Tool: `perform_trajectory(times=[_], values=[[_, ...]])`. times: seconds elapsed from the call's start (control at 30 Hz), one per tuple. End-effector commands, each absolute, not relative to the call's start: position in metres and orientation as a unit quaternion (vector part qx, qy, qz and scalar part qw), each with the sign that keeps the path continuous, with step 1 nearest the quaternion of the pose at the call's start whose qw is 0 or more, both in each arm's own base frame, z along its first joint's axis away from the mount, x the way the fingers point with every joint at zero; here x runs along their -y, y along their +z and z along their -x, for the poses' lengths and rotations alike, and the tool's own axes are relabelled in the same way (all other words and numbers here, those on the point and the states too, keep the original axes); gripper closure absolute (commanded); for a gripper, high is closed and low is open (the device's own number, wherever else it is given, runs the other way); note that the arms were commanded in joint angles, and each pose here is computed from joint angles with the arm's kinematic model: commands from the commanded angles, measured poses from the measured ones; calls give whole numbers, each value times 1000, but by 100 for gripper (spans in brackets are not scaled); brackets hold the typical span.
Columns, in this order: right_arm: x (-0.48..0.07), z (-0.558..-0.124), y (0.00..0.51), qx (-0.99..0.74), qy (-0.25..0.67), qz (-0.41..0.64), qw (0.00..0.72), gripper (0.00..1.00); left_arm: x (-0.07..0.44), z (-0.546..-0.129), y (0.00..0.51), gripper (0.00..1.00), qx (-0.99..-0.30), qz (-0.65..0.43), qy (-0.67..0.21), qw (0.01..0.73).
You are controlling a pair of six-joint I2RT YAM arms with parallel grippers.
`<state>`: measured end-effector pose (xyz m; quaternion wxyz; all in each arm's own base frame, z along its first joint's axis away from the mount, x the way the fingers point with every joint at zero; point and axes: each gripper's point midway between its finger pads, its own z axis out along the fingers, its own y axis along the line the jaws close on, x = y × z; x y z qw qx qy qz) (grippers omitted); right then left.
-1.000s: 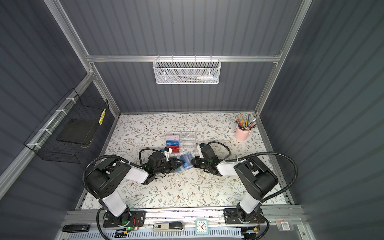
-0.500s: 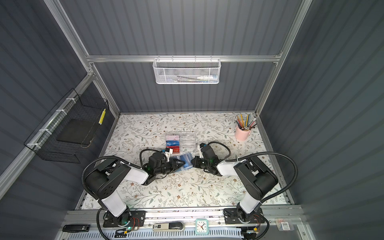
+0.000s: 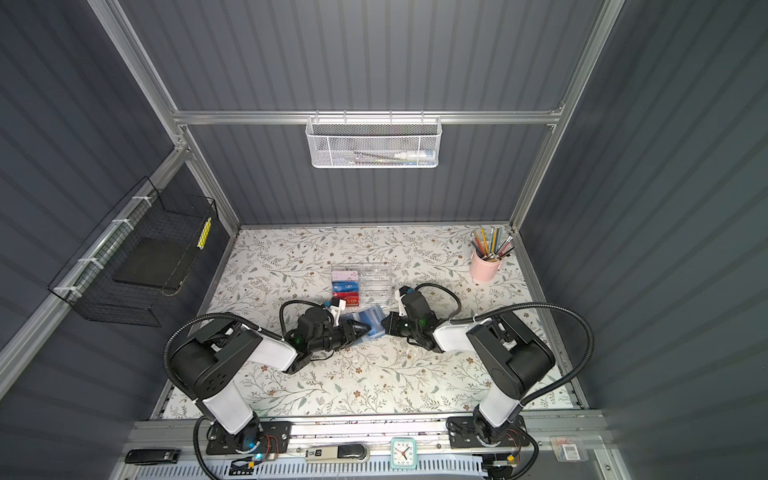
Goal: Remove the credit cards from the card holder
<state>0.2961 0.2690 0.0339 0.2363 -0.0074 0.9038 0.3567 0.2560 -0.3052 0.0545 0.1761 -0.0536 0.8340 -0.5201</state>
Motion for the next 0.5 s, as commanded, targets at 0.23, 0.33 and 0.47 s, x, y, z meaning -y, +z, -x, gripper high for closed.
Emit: perform_trajectory(times=[0.23, 0.33, 0.47], values=[[-242, -259, -22, -945, 290, -15, 152, 89, 307, -248, 67, 60, -827, 44, -532, 176], [-243, -258, -22, -945, 291, -15, 151, 89, 308, -248, 66, 60, -829, 42, -529, 175], [-243, -258, -22, -944, 292, -15, 151, 89, 308, -249, 63, 60, -831, 46, -527, 174]])
